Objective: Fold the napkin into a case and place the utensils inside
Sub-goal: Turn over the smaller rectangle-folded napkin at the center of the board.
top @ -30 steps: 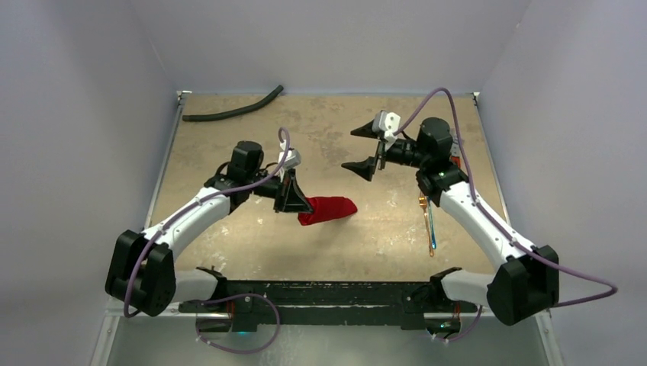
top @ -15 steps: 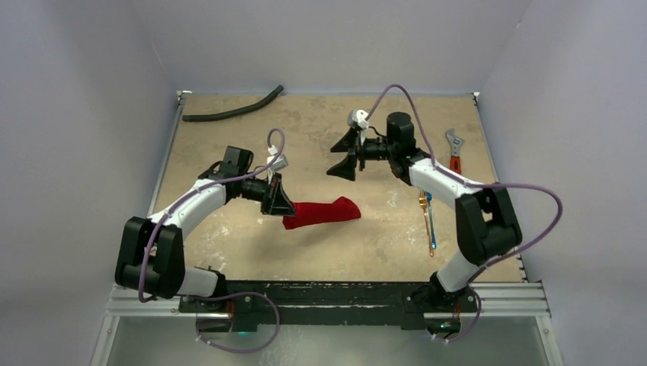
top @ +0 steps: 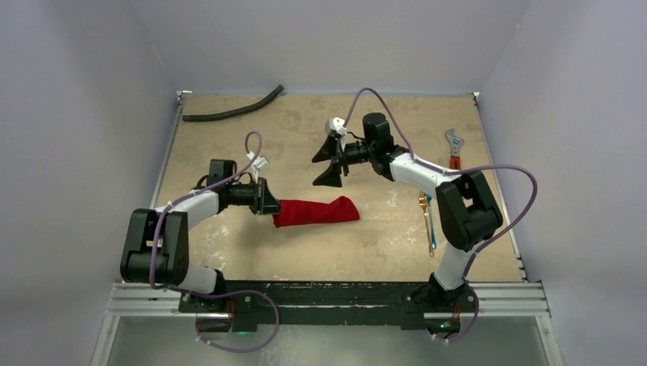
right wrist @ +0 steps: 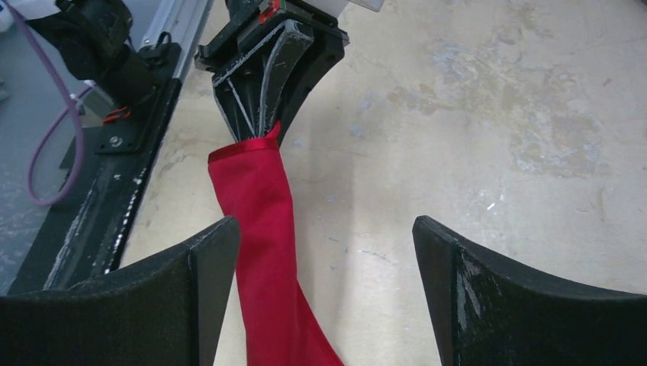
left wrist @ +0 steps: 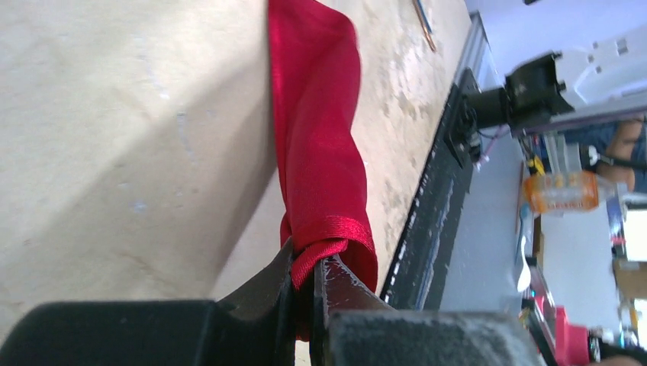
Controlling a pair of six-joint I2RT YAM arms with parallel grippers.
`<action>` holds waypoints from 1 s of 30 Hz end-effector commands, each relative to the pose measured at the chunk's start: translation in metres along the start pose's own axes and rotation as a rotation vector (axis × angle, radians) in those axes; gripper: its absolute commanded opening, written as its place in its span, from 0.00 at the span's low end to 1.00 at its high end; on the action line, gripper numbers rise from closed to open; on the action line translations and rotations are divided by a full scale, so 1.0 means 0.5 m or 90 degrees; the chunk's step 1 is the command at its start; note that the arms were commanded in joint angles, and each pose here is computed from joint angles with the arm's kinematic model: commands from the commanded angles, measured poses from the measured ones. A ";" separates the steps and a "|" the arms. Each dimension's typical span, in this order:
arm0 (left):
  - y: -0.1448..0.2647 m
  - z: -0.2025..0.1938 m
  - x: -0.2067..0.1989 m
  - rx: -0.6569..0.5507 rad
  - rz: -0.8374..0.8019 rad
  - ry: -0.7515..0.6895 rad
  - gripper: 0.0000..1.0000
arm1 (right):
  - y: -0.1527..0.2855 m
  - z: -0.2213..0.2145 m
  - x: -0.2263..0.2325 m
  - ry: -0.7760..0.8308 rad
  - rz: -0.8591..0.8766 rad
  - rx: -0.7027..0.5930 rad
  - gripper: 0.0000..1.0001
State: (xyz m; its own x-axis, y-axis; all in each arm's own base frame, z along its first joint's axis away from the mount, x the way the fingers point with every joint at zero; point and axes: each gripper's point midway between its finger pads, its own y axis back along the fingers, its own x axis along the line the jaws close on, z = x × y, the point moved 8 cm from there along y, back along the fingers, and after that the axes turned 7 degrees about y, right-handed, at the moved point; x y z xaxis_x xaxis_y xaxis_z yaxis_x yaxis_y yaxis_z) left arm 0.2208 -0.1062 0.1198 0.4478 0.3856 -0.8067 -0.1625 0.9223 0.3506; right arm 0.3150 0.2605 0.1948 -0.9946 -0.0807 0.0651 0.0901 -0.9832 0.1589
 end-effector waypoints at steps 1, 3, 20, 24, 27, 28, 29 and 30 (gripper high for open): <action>0.008 0.025 0.046 -0.072 0.070 0.061 0.00 | -0.013 0.007 -0.025 0.017 0.019 0.009 0.87; 0.013 0.021 0.068 -0.071 0.095 0.095 0.00 | -0.020 -0.002 -0.034 0.014 0.020 0.023 0.87; 0.028 -0.009 0.201 0.027 0.171 0.298 0.00 | -0.110 -0.050 -0.017 -0.058 0.032 0.064 0.66; 0.032 -0.008 0.198 0.019 0.176 0.282 0.00 | -0.132 -0.078 -0.003 -0.110 0.065 0.068 0.43; 0.041 0.004 0.198 0.007 0.208 0.260 0.00 | -0.138 -0.106 0.004 -0.157 0.062 0.076 0.29; 0.043 0.007 0.198 0.004 0.219 0.255 0.00 | -0.139 -0.117 0.004 -0.172 0.055 0.080 0.25; 0.047 0.011 0.197 -0.001 0.227 0.250 0.00 | -0.139 -0.125 0.004 -0.183 0.041 0.082 0.08; 0.049 0.014 0.196 -0.005 0.228 0.246 0.00 | -0.138 -0.134 0.009 -0.205 0.030 0.081 0.00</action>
State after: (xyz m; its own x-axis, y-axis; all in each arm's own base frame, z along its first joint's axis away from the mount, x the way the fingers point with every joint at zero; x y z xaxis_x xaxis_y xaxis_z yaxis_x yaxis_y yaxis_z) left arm 0.2585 -0.0597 0.0552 -0.0594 0.5269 -0.8479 -0.1836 0.8291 0.5281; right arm 0.3038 0.3183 0.1217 -0.9453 -0.1092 0.3074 0.1991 -0.9395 0.2786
